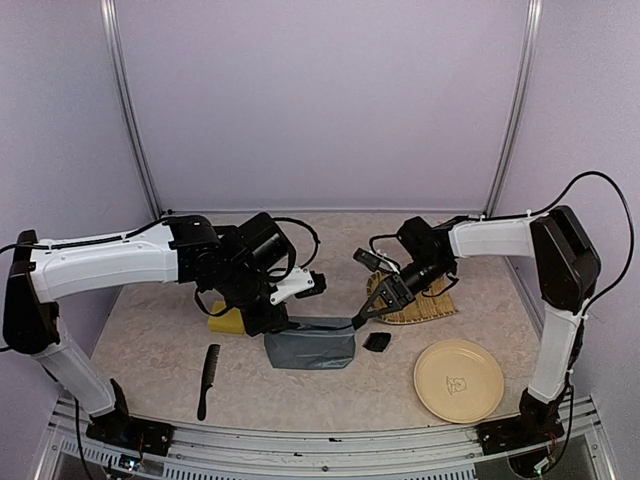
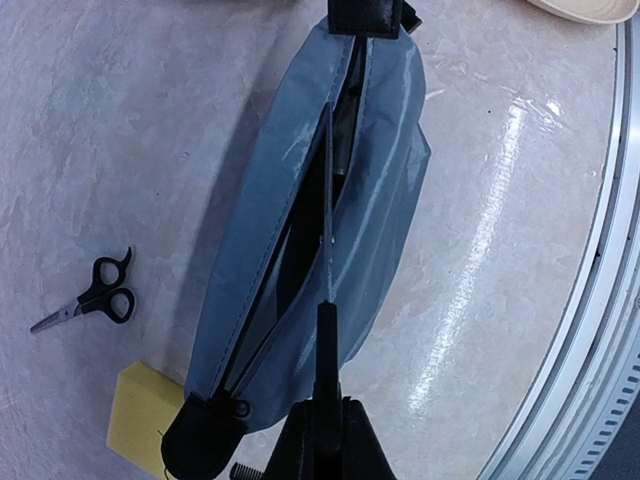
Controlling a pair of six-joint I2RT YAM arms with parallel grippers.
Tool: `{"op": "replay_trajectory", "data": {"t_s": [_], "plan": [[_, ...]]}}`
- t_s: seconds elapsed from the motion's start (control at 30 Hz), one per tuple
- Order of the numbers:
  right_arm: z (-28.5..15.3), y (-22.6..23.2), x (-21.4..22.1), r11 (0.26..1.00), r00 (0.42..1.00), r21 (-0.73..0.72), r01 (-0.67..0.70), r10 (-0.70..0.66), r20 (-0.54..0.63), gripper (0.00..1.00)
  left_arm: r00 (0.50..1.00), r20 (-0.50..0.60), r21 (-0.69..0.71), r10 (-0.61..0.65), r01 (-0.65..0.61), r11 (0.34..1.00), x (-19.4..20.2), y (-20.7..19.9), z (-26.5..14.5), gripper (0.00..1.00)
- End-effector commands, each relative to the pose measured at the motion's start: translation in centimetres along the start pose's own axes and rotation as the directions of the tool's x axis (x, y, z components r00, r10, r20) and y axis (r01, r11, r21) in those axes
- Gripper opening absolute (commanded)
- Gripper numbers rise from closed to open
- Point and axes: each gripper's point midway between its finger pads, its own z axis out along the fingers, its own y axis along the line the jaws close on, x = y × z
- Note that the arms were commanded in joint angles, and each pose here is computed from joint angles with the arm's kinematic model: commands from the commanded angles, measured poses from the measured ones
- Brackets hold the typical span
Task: Sort the hair-cutting tools
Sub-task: Hold the kit bag at the center of the board.
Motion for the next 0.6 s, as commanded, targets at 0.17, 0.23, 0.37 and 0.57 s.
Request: {"op": "replay_trajectory", "data": {"t_s": [0.17,0.23,0.37,0.57], "plan": [[0.8,-1.0,0.8,0.998,0.998,0.052,-0.022,0.024,-0.05,0.51,0.995,0.096,0.046,0.007,-0.012,0.999,-2.6,-0.5,-2.4,0.0],[1.0,-1.1,0.9,0.999,0.998,0.045,-0.028,0.031,-0.055,0.45,0.997,0.072,0.057,-0.002,-0.002,0.998,-2.2,-0.6,-1.9,0.0],[1.3,-1.1,1.1,0.999,0.997,0.028,-0.042,0.044,-0.065,0.31,0.999,0.022,0.08,-0.042,0.04,0.996,-1.6,-0.3,-0.7,0.0],[1.4,-1.0,1.0,0.999,0.997,0.028,-0.028,0.029,-0.067,0.12,0.999,0.008,0.105,-0.047,0.046,0.993,-1.7,-0.3,0.2,0.0]]}}
